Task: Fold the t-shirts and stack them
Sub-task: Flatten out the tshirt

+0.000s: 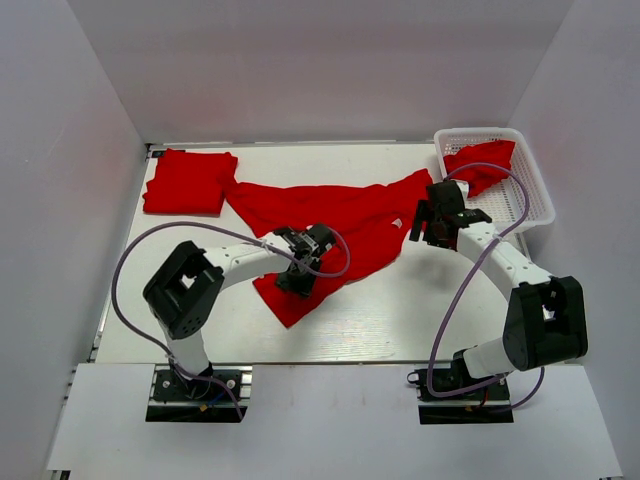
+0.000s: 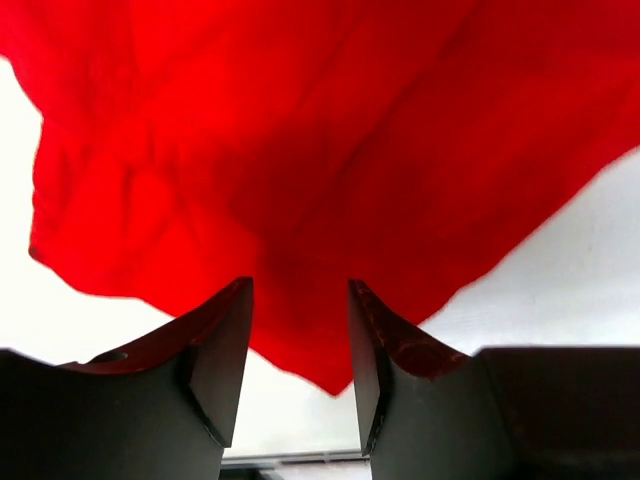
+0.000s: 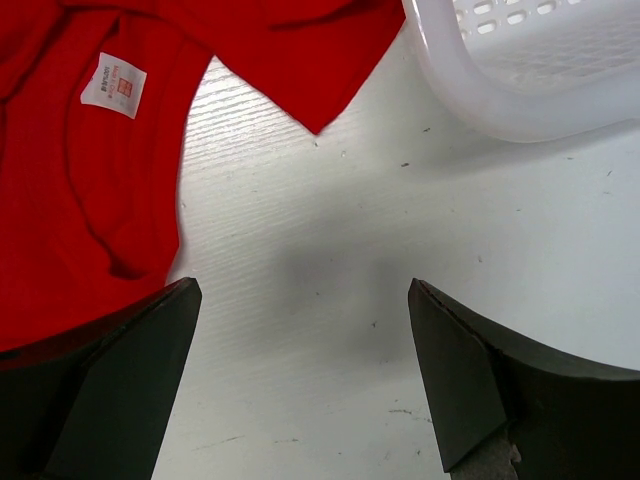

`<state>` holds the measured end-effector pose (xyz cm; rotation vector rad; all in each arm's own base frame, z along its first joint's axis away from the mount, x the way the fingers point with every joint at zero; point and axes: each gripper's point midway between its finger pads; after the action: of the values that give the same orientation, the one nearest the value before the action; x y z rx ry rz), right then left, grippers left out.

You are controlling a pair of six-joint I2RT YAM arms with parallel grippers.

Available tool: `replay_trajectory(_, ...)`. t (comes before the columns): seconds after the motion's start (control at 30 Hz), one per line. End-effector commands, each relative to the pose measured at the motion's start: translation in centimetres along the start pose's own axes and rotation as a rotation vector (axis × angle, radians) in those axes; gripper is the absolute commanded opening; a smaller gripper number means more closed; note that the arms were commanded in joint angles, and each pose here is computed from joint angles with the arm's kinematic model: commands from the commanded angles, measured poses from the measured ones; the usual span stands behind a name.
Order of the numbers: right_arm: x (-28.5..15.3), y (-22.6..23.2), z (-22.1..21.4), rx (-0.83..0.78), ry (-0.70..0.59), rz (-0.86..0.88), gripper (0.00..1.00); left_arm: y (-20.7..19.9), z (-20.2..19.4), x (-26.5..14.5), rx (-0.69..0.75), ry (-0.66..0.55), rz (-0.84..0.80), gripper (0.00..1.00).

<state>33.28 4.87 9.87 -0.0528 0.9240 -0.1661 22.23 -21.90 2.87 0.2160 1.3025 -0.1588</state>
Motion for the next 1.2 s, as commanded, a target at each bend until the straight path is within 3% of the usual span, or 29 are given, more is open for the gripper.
replay_trajectory(0.0,-0.7,-0.3,0.7,0.011,-0.016,0.001,0.90,0.0,1.8,-0.2,0.008,-0.053,0.038,0.53)
replay_trajectory(0.77,-1.1,-0.6,0.6,0.008,-0.013,-0.001,0.90,0.8,3.6,1.4,-0.048,-0.082,0.113,0.40)
replay_trajectory(1.07,-1.3,-0.4,1.0,0.010,-0.030,0.013,0.90,0.6,4.7,0.4,-0.081,-0.131,0.102,0.05)
replay_trajectory(1.17,-1.2,-0.6,0.9,0.011,-0.026,0.009,0.90,0.2,5.5,-0.2,-0.087,-0.148,0.091,0.05)
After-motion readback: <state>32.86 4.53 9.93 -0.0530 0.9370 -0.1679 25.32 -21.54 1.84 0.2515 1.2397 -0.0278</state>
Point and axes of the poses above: each gripper's point midway between its finger pads, its own x axis out along the fingers, its own y axis along the line the jaws close on, z = x × y, and after that the axes turned 8 degrees about -x, right-handed
